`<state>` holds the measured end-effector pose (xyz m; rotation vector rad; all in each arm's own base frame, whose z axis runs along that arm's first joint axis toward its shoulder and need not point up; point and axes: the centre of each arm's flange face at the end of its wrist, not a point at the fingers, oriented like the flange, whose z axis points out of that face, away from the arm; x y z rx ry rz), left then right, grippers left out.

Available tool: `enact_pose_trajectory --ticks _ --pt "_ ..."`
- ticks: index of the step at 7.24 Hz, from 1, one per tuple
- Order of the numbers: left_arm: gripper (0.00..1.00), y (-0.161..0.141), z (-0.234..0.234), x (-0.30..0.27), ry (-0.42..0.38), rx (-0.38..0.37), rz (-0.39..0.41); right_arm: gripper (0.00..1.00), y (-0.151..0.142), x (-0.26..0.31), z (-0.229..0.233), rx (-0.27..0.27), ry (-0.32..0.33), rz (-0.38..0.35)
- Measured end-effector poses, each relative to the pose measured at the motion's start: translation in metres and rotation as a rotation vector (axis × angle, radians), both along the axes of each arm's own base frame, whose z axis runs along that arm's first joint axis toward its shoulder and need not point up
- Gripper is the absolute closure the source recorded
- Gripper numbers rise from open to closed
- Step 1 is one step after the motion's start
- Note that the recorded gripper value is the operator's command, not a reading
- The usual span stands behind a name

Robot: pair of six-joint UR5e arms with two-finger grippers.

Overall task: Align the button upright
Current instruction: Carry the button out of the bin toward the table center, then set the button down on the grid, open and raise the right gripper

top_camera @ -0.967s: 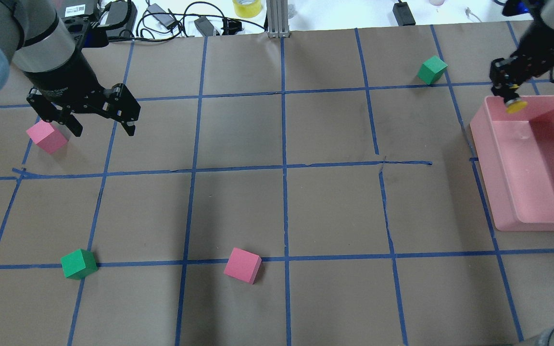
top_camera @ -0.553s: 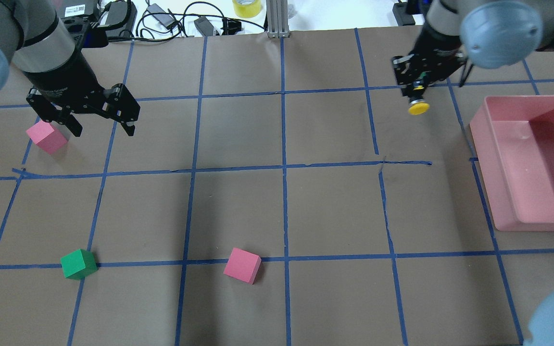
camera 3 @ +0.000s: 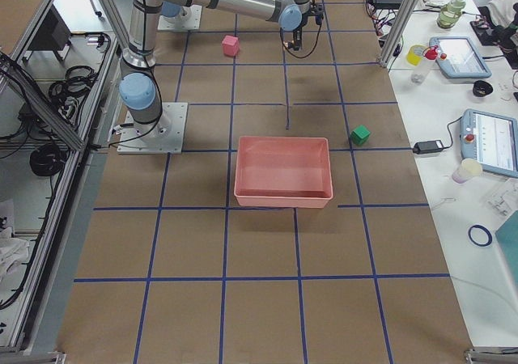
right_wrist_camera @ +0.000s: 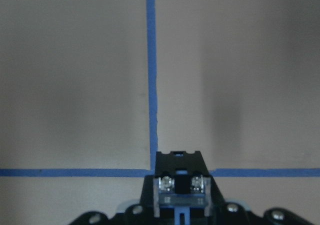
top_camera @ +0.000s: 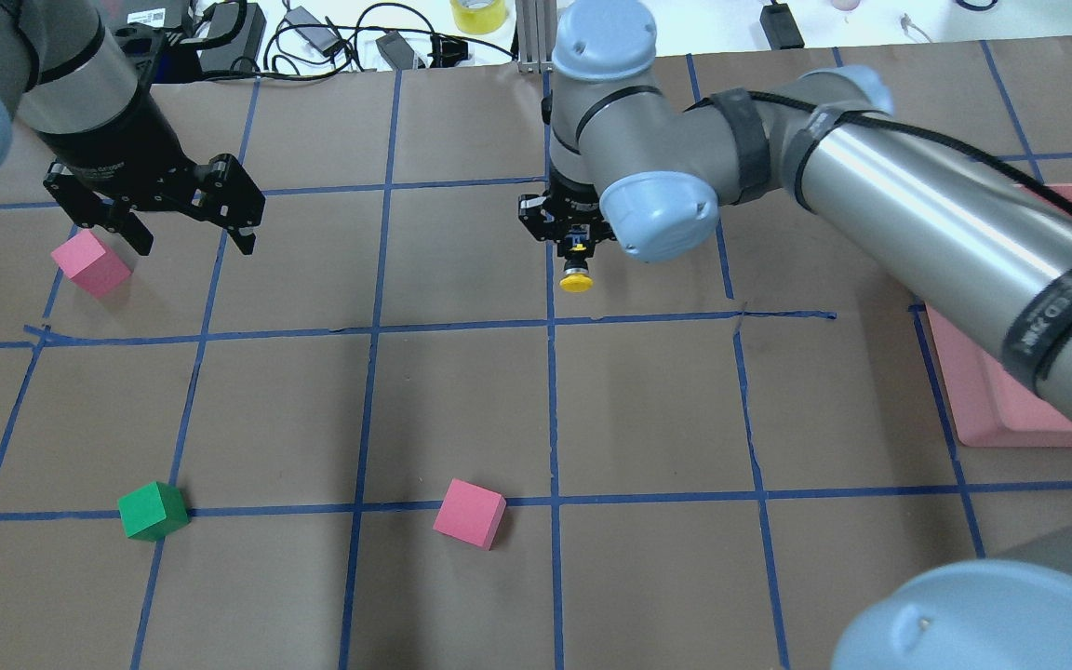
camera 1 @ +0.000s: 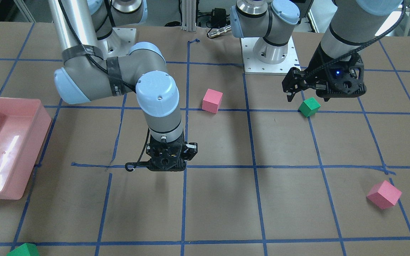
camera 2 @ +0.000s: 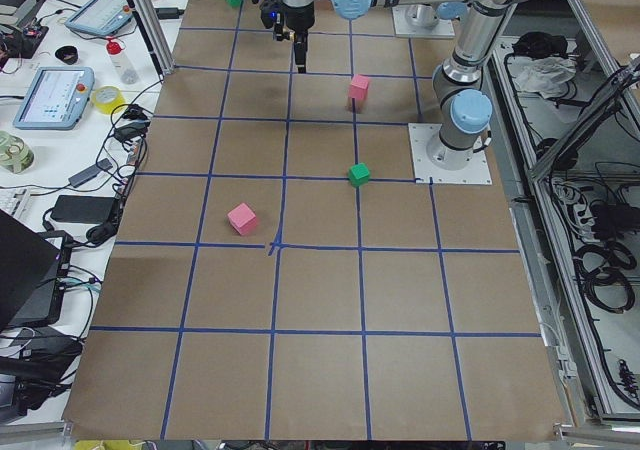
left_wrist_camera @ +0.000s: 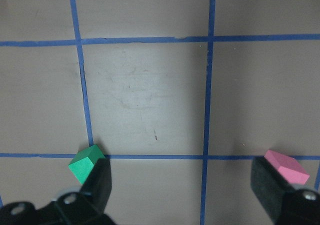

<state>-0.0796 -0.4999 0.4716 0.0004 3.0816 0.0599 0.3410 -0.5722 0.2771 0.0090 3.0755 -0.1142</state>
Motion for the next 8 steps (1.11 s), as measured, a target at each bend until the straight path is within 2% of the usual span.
enact_pose_trajectory --ticks 3,5,7,8 --pt "0.00 0.000 -0.001 0.000 0.000 -0.001 0.000 1.00 0.022 0.014 -0.056 -0.001 -0.002 0.017" --pt "0.00 0.000 -0.001 0.000 0.000 0.000 0.000 1.00 0.027 0.014 -0.068 -0.009 -0.011 0.020" --pt "0.00 0.000 -0.001 0.000 0.000 0.000 0.000 0.98 0.028 0.015 -0.079 0.006 -0.015 0.020" --pt "0.00 0.000 -0.001 0.000 0.000 0.000 0.000 0.84 0.029 0.016 -0.083 0.017 -0.025 0.022"
